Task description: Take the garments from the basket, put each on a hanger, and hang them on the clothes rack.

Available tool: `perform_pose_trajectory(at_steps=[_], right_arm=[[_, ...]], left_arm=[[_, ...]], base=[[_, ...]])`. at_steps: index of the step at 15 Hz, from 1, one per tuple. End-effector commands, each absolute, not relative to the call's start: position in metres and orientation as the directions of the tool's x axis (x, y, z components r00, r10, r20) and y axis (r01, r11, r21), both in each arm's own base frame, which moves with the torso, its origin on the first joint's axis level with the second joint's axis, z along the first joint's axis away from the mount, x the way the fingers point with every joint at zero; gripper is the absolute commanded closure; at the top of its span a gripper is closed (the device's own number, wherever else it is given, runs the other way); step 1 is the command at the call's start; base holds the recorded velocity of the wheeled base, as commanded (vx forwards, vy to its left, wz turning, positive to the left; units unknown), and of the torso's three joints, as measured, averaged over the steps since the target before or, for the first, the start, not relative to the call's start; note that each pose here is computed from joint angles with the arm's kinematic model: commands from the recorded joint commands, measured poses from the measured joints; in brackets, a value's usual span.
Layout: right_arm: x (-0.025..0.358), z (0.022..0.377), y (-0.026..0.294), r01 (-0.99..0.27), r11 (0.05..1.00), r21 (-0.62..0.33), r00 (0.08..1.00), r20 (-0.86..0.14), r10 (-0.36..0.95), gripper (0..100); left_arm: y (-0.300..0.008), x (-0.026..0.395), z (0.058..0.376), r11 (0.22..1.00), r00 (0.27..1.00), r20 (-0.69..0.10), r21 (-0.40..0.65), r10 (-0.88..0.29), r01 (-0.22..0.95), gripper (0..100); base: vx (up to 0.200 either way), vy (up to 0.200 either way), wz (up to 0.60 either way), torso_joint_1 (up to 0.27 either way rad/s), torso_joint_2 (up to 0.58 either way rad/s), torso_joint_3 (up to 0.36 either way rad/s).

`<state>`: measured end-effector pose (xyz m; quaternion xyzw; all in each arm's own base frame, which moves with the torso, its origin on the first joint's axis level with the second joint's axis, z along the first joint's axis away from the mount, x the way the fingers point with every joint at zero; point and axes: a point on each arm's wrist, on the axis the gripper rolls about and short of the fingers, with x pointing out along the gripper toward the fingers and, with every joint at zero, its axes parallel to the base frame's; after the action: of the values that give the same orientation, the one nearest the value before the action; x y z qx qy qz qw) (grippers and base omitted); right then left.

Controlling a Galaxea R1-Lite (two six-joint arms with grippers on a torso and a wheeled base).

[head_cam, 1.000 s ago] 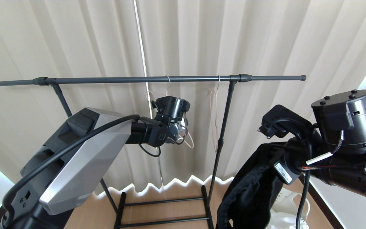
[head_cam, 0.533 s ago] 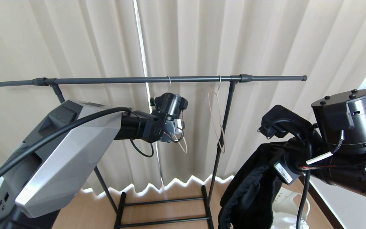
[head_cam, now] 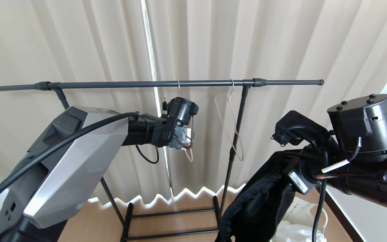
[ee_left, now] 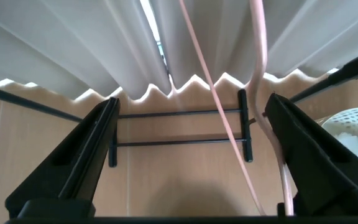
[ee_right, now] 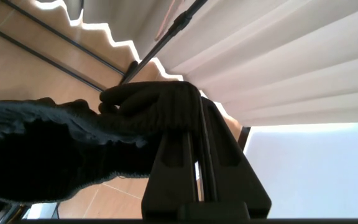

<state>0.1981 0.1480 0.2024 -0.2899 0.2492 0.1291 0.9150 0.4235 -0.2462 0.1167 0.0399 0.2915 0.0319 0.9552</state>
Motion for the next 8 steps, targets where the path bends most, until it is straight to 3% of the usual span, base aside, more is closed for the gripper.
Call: perform_pose_trajectory(at_steps=[1,8], right_arm=[[0.197,0.202,0.148,-0.383,0.797,-0.466,0.842,-0.531,0.094,100],[0.195,0.202,0.15,-0.393,0.792,-0.467,0.841,-0.532,0.104,100]], left_arm=[[-0.244,0.435,0.11,0.993,0.813,-0.573,0.109,0.106,-0.053,0],[-0.23,0.443,0.107,0.99,0.807,-0.576,0.112,0.134,-0.084,0]], base=[[0.0,0.0,0.0,0.0,0.0,0.0],[0.0,0.0,0.0,0.0,0.0,0.0]])
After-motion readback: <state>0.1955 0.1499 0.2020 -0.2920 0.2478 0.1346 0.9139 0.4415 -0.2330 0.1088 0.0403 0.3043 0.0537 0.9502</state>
